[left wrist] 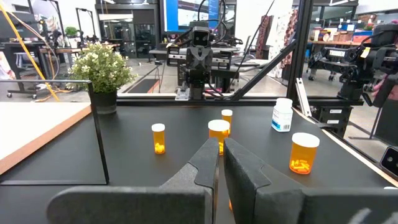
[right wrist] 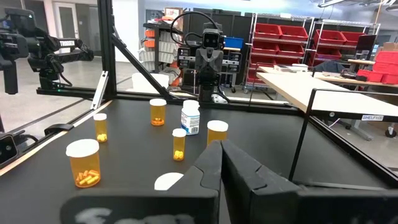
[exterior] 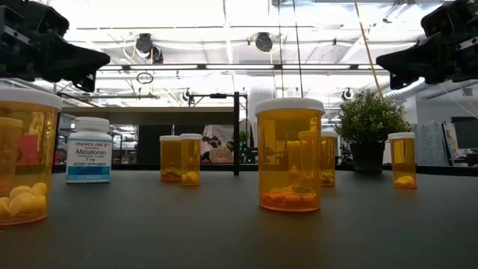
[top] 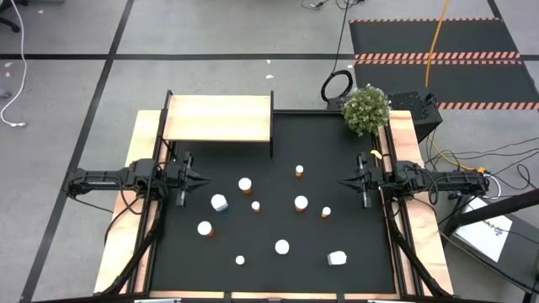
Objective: Pick and place medicine bottles onto shelf by color
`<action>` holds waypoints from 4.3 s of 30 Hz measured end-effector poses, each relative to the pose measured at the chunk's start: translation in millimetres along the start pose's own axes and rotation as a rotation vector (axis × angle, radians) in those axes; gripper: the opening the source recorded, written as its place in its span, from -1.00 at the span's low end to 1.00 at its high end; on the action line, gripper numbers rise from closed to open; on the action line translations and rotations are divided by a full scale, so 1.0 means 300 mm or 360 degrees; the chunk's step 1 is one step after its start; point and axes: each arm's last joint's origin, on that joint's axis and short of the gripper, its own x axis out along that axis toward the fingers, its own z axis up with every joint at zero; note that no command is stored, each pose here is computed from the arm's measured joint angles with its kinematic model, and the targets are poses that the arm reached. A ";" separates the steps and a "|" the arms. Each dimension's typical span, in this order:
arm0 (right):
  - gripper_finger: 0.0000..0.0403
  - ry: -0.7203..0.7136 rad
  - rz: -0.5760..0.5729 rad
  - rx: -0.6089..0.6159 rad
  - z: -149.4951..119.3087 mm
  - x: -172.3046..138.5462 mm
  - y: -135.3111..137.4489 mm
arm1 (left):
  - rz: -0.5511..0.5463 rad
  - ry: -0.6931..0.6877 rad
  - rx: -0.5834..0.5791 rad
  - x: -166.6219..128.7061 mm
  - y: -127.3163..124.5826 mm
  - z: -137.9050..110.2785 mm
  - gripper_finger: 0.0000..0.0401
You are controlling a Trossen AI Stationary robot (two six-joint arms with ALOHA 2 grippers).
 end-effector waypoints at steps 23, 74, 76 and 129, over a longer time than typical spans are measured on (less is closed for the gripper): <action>-1.00 -0.0011 -0.0003 -0.0005 0.002 0.000 0.000 | 0.0000 0.0000 0.0000 0.000 0.000 0.000 -0.87; -1.00 -0.0003 -0.0088 0.0259 0.000 0.000 -0.005 | 0.0067 0.0354 -0.0134 0.042 0.005 0.367 -0.99; -1.00 -0.0002 -0.0089 0.0259 0.000 0.000 -0.005 | 0.0075 0.0461 -0.0176 0.061 0.006 0.418 -0.99; -1.00 0.0004 -0.0152 0.0299 -0.001 0.000 -0.009 | 0.0447 0.2126 -0.0535 0.352 -0.394 0.245 0.89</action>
